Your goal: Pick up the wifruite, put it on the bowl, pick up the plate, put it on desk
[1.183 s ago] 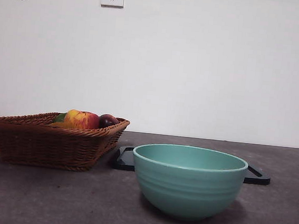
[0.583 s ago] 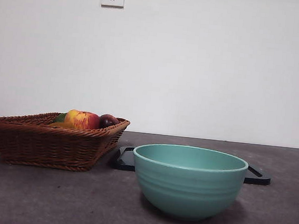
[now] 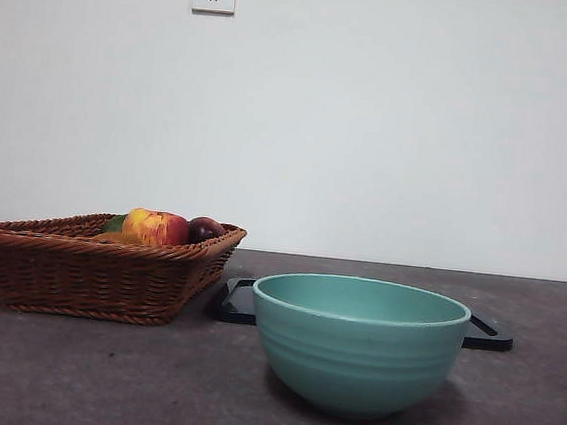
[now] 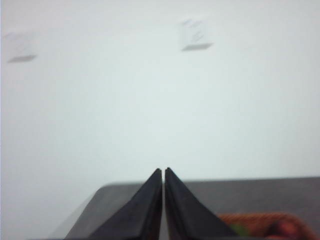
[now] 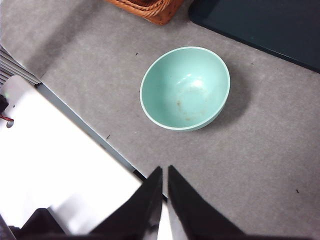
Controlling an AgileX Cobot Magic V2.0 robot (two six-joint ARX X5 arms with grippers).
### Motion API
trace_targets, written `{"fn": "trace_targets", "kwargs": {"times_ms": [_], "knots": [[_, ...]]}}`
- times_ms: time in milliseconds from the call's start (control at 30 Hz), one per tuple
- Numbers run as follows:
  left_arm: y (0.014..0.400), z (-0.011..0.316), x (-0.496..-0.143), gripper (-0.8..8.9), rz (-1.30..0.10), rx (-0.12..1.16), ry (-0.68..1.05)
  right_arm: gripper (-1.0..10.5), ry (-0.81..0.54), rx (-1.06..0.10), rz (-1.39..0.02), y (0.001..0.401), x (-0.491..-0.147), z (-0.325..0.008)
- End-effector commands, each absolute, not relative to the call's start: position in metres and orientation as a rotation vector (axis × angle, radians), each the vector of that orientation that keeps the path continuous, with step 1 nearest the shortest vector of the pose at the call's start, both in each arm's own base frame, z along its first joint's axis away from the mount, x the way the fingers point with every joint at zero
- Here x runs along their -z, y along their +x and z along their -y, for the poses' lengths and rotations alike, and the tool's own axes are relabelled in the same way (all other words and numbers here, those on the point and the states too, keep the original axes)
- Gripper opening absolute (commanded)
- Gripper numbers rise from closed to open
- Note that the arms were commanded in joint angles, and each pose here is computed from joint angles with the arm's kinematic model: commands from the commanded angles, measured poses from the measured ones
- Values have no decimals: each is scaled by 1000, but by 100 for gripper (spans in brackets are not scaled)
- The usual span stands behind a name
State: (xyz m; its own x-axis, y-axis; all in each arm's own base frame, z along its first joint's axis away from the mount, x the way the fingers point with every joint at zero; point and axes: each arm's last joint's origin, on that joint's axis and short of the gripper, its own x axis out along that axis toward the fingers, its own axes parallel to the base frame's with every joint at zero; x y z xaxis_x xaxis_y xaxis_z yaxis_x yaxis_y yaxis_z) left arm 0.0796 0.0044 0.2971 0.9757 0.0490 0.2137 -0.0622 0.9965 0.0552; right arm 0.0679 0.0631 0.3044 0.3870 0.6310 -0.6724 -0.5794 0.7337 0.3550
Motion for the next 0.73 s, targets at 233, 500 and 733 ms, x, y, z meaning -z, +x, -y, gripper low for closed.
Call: {"fn": "trace_targets", "kwargs": {"times_ms": [233, 500, 733], "knots": [[89, -9, -224, 7, 94, -125, 62, 9, 61, -784, -864, 67, -310, -64], [94, -10, -181, 7, 13, -122, 20, 9, 61, -784, -864, 67, -310, -64], [96, -10, -166, 7, -42, -121, 5, 9, 61, -784, -864, 67, -310, -64]]}}
